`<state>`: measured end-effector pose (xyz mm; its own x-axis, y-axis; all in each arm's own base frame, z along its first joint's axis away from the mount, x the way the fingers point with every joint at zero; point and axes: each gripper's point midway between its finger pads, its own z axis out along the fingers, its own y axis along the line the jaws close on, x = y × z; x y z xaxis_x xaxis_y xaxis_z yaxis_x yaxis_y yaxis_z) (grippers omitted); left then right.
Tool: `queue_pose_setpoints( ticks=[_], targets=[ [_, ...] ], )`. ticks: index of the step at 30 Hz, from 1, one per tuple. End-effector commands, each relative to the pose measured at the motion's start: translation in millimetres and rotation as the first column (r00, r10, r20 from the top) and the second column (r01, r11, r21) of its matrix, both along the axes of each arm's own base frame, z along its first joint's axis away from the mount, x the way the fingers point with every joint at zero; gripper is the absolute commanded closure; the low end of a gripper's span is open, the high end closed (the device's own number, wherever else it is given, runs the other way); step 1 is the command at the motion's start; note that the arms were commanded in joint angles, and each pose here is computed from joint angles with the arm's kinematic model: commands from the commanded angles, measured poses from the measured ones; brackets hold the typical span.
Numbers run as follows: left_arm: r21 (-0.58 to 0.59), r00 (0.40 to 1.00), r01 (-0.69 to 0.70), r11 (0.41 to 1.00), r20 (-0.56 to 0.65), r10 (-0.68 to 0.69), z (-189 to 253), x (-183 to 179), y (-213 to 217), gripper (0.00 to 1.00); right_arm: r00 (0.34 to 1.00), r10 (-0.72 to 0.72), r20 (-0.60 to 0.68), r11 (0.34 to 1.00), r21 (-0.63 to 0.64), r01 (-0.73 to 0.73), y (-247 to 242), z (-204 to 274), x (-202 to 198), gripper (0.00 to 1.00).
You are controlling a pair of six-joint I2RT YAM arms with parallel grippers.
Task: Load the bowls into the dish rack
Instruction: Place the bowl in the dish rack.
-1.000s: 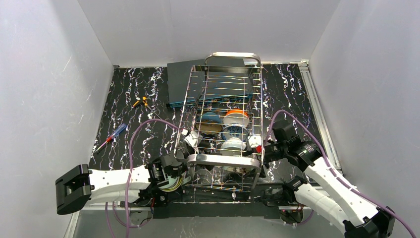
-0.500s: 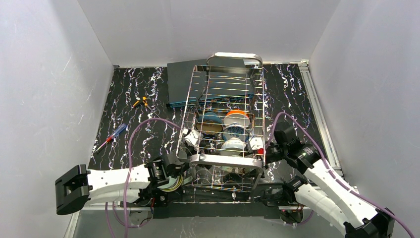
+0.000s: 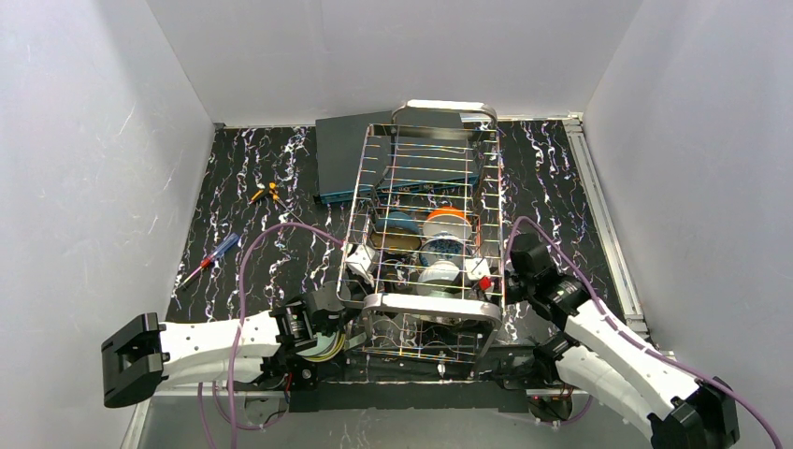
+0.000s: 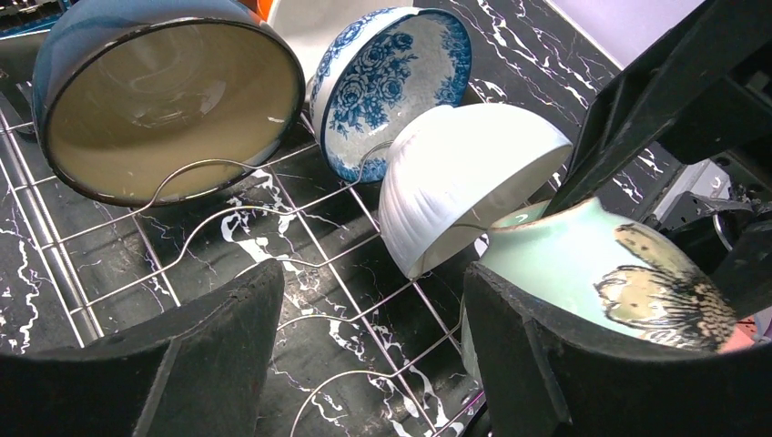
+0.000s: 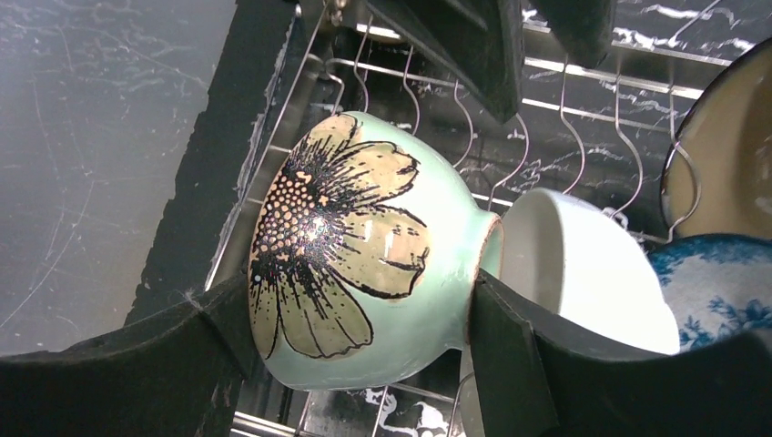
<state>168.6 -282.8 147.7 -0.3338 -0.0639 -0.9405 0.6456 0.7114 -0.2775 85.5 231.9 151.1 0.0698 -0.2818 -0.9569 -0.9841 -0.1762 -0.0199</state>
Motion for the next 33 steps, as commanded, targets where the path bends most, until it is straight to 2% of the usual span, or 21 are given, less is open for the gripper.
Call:
queue_pose_setpoints(
  ticks=[1, 16, 17, 18, 19, 20, 22, 26, 30, 33],
  targets=[
    [-0.031, 0.999, -0.030, 0.999, 0.023, 0.031, 14.8, 4.1, 1.9, 0.31, 0.997, 0.021, 0.078, 1.000, 0.016, -0.022, 5.6, 14.7, 7.8, 0.99],
    [-0.029, 0.999, -0.045, 0.999, 0.026, 0.046, 15.0, 6.6, 3.5, 0.30, 0.994, 0.081, 0.079, 0.995, -0.059, -0.077, 5.0, 0.4, -5.8, 0.99],
    [-0.031, 0.999, -0.046, 0.998, 0.027, 0.047, 16.0, 6.8, 3.4, 0.30, 0.994, 0.077, 0.083, 0.996, -0.060, -0.072, 4.9, 1.5, -5.2, 0.94],
    [-0.031, 0.998, -0.047, 0.998, 0.029, 0.048, 16.4, 6.9, 3.7, 0.30, 0.994, 0.067, 0.091, 0.996, -0.059, -0.062, 4.7, 4.3, -3.5, 0.75],
    [-0.031, 0.998, -0.047, 0.998, 0.031, 0.048, 16.8, 7.1, 3.9, 0.30, 0.994, 0.052, 0.096, 0.997, -0.060, -0.046, 4.2, 5.9, -1.6, 0.49],
    [-0.032, 0.998, -0.048, 0.998, 0.034, 0.049, 17.8, 7.5, 4.1, 0.29, 0.994, 0.040, 0.101, 0.998, -0.057, -0.034, 4.0, 8.1, -0.5, 0.06],
    [-0.028, 0.998, -0.049, 0.998, 0.044, 0.050, 18.9, 7.8, 5.3, 0.29, 0.994, 0.012, 0.109, 0.999, -0.045, -0.007, 3.4, 12.8, 1.5, 0.01],
    [-0.029, 0.996, -0.060, 0.998, 0.069, 0.062, 24.2, 9.9, 9.5, 0.28, 0.991, -0.055, 0.122, 0.998, -0.004, 0.056, 3.2, 22.5, 6.4, 0.01],
    [-0.038, 0.991, -0.078, 0.996, 0.106, 0.081, 33.4, 12.5, 16.3, 0.26, 0.970, -0.212, 0.119, 0.977, 0.042, 0.208, -0.5, 33.0, 22.4, 0.01],
    [-0.039, 0.987, -0.085, 0.996, 0.134, 0.089, 40.1, 13.5, 21.4, 0.25, 0.926, -0.366, 0.092, 0.928, 0.112, 0.355, -6.5, 42.6, 37.2, 0.01]
  ],
)
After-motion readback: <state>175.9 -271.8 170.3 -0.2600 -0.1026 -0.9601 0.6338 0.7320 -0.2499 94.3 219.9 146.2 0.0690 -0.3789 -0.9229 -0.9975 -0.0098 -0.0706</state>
